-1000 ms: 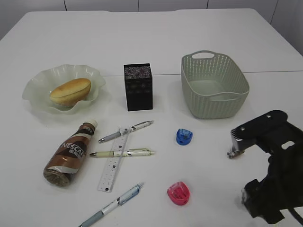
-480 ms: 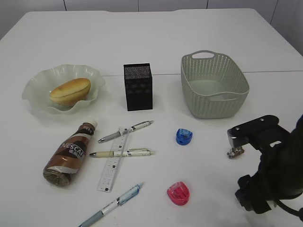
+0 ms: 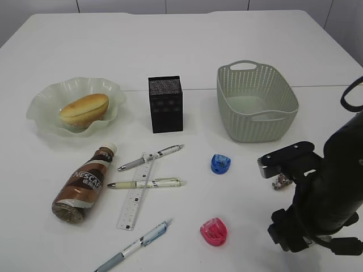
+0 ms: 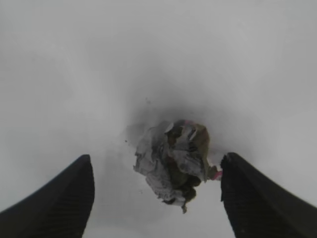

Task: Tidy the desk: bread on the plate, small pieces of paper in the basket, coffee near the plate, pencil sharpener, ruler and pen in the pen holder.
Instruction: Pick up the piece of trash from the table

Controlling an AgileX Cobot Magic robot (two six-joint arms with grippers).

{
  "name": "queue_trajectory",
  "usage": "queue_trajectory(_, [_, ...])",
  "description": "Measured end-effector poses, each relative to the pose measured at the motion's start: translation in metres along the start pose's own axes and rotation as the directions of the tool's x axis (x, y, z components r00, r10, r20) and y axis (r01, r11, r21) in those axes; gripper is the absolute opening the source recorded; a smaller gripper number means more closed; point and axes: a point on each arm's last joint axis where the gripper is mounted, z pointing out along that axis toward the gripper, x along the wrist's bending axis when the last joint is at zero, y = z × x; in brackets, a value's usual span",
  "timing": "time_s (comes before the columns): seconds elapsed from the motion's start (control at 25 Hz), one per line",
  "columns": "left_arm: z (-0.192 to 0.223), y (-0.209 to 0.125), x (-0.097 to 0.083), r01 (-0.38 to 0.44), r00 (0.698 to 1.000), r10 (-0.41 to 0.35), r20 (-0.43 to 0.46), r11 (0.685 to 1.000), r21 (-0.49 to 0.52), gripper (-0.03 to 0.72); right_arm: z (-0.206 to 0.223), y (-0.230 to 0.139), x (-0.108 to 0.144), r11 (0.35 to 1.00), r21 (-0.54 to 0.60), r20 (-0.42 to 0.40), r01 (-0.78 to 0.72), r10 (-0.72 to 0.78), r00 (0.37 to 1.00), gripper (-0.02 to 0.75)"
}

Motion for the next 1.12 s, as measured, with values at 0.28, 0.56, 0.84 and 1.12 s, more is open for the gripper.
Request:
queue_trajectory(0.28, [0.000,0.000,0.000,0.000,1.000,0.000,0.000,1.000,0.000,0.486,0.011,0.000,0.000,0.999,0.026,0.017,0.030,-0.030,0.999,0.583])
queue_trajectory(0.56, [0.000,0.000,0.000,0.000,1.000,0.000,0.000,1.000,0.000,0.486,0.017,0.001,0.000,0.999,0.033,0.017,0.036,-0.036,0.999,0.583])
queue_trajectory(0.84, [0.000,0.000,0.000,0.000,1.000,0.000,0.000,1.000,0.000,0.486,0.017,0.002,0.000,0.999,0.025,0.023,0.048,-0.049,0.999,0.583])
queue_trajectory(1.12, [0.000,0.000,0.000,0.000,1.000,0.000,0.000,1.000,0.000,0.486,0.017,0.002,0.000,0.998,0.025,0.024,0.050,-0.050,0.998,0.583])
